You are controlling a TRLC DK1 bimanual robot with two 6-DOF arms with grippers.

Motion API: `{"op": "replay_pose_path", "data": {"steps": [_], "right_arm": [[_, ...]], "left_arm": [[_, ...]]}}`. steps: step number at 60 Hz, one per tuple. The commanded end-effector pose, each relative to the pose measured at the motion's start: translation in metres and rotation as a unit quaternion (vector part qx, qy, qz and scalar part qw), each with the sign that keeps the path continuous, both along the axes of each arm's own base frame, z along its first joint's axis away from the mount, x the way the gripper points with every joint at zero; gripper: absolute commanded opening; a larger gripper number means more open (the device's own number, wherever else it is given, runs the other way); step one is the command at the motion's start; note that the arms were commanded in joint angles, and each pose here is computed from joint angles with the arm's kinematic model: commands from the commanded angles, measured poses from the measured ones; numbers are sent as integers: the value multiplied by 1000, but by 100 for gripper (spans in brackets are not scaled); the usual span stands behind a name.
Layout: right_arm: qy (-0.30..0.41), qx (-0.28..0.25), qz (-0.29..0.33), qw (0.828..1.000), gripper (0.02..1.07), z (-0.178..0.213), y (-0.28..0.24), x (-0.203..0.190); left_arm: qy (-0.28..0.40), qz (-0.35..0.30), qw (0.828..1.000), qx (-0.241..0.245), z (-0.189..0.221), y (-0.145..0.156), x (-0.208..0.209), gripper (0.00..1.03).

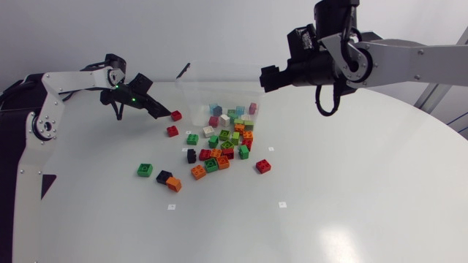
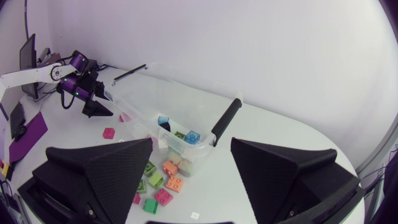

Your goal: Place the duplo bricks in the container

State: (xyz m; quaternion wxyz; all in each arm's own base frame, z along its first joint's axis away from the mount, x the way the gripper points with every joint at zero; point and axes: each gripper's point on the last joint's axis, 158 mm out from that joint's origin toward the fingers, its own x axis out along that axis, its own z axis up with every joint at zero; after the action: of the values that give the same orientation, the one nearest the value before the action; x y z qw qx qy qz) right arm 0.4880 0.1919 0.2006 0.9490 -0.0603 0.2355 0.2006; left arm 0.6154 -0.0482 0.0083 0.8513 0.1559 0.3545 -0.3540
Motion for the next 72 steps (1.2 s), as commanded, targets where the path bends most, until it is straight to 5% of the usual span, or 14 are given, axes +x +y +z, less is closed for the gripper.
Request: {"op": "replay_pose_path", "data": {"steps": [1,52,61,66,68,72], "right_arm": [[-3,13,-2,1000,94,3,-4,-9],[73,-18,32,997,93,-83,-28,-102],[88,-24,35,995,94,-98,-30,-113],[100,-28,43,994,94,-109,-25,-121],[104,-30,48,993,93,-113,-22,-124],[108,-34,54,992,93,-116,-18,-126]], "left_arm": [[-2,-20,1000,2,-16,-9,3,98],[-10,-47,999,0,-43,-41,19,94],[3,-50,999,-1,-54,-44,13,78],[10,-50,999,-1,-58,-44,11,57],[14,-49,999,-1,-60,-43,10,37],[22,-49,999,1,-63,-40,6,33]]}}
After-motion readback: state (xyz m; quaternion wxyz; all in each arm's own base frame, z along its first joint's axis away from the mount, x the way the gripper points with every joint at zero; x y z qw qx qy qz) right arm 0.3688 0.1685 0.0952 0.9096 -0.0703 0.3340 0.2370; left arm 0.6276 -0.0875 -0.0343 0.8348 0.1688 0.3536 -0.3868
